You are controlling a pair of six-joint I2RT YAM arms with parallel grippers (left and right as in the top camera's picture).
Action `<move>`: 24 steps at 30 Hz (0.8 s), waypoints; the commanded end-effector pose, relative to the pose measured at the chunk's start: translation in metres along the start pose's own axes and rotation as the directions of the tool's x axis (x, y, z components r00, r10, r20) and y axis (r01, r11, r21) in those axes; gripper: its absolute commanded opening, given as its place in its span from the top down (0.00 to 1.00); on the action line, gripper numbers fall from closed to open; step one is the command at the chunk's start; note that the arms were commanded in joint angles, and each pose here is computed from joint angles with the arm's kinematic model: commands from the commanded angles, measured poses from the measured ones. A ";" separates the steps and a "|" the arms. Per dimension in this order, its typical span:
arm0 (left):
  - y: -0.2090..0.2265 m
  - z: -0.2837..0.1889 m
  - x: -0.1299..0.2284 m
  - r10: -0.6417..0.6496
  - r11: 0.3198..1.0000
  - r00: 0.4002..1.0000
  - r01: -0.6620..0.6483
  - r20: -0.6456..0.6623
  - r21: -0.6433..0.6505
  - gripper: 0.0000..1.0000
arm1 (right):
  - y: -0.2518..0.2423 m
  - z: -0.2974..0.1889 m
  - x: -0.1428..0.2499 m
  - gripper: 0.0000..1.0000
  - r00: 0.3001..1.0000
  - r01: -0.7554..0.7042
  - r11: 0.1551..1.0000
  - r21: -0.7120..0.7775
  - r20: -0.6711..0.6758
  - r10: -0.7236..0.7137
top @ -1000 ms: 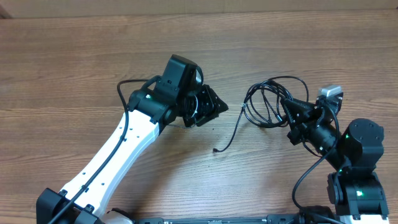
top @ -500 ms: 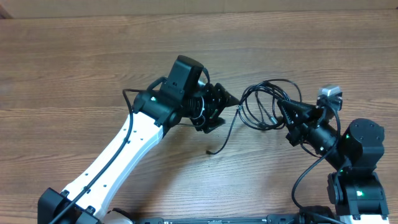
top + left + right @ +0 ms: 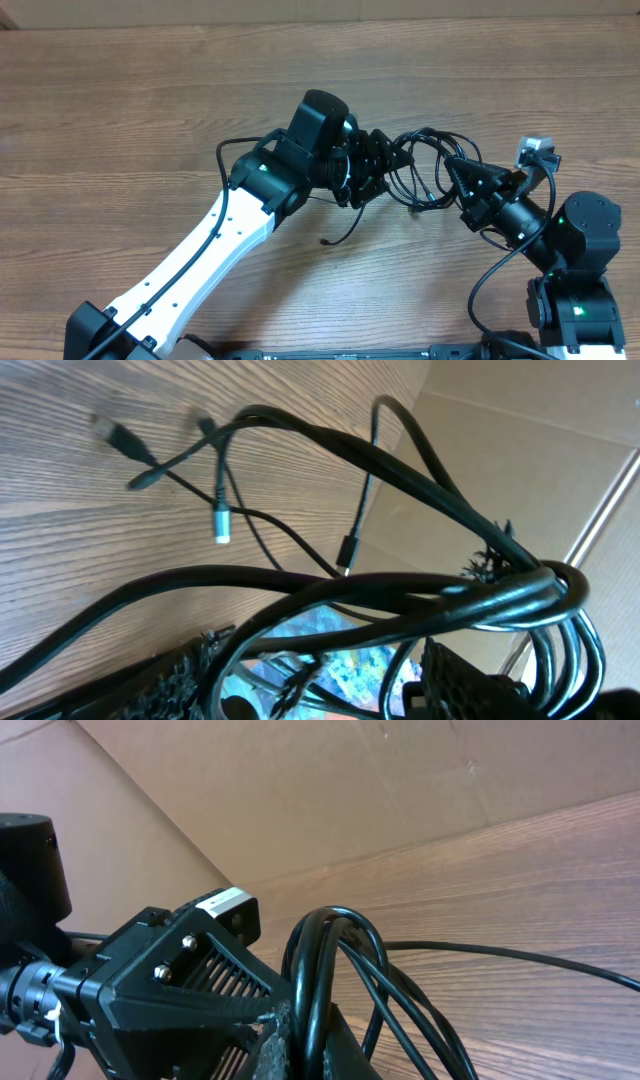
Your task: Untangle cables
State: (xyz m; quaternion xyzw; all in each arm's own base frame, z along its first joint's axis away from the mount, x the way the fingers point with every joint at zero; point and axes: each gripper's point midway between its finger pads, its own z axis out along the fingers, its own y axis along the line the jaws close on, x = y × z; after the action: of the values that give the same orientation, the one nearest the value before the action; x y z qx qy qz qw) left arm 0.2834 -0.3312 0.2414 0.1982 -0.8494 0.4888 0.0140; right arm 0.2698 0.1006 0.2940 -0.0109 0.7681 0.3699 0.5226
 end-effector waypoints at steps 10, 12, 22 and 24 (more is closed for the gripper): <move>0.004 0.002 -0.011 0.121 0.992 0.988 -0.118 0.093 -0.035 0.34 | 0.033 -0.008 -0.023 0.96 0.999 -0.014 0.992 -0.122 0.047 0.020; 0.008 0.002 -0.013 0.116 0.992 0.988 -0.111 0.104 -0.053 0.34 | 0.036 -0.009 -0.023 0.96 0.999 -0.008 0.991 -0.134 0.048 0.015; 0.017 0.001 -0.020 0.103 0.991 0.984 -0.089 0.145 -0.096 0.54 | 0.046 -0.010 -0.017 0.96 1.000 -0.009 0.981 -0.193 0.011 0.012; 0.018 0.000 -0.021 0.103 0.991 0.983 -0.089 0.152 -0.098 0.57 | 0.047 -0.010 -0.016 0.96 1.000 -0.010 0.979 -0.202 0.004 0.011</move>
State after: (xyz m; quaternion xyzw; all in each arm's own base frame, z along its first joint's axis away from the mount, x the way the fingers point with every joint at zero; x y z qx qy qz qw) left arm 0.2918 -0.3209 0.2244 0.1937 -0.8743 0.4427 -0.0460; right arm 0.2594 0.1172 0.3114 -0.0305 0.7442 0.4340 0.5068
